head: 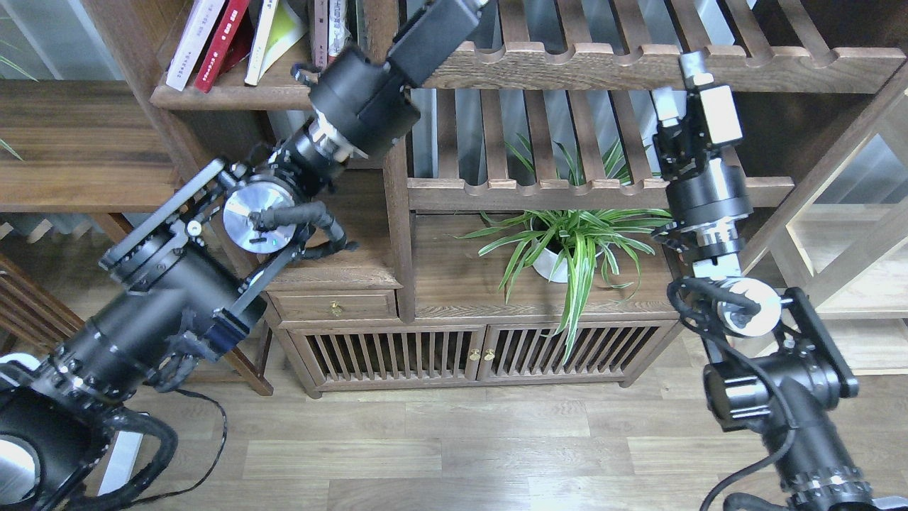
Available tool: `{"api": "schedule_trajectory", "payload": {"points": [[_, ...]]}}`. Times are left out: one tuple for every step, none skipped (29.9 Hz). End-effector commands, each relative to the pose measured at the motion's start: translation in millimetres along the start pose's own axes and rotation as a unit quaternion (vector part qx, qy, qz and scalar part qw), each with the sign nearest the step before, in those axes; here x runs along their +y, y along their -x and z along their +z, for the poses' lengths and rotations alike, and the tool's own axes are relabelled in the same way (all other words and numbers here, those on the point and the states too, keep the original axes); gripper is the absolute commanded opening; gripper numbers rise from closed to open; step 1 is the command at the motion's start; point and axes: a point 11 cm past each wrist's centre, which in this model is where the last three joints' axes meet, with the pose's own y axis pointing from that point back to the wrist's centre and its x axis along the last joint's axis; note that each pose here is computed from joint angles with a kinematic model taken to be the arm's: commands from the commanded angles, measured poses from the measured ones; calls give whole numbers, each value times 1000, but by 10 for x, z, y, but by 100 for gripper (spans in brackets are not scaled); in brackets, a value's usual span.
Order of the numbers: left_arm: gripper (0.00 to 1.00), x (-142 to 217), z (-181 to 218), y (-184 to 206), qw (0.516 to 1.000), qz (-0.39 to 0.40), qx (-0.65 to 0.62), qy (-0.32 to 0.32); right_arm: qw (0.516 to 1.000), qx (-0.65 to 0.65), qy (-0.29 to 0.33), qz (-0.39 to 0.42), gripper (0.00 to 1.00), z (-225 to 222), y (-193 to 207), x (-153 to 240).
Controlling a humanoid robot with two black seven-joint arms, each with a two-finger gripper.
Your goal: Organize books on shelf
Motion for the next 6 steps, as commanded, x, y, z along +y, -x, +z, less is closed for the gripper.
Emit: {"api": "schedule_trajectory", "payload": {"points": [[99,27,-7,-20,1000,4,0,-1,1000,-5,2,0,88,83,5,-11],[99,27,-7,-20,1000,4,0,-1,1000,-5,2,2,88,83,0,-11],[99,37,-13,-31,1000,6,1,-1,1000,-5,2,5,88,84,-7,-11],[99,50,-23,-41,1000,8,2,-1,1000,-5,2,8,88,84,-12,-11],[99,59,-24,-47,1000,9,3,0,1000,-4,1,9,88,78,-15,-11],[99,73,-27,-57,1000,11,4,1,1000,-4,0,10,88,73,-17,-11]]}}
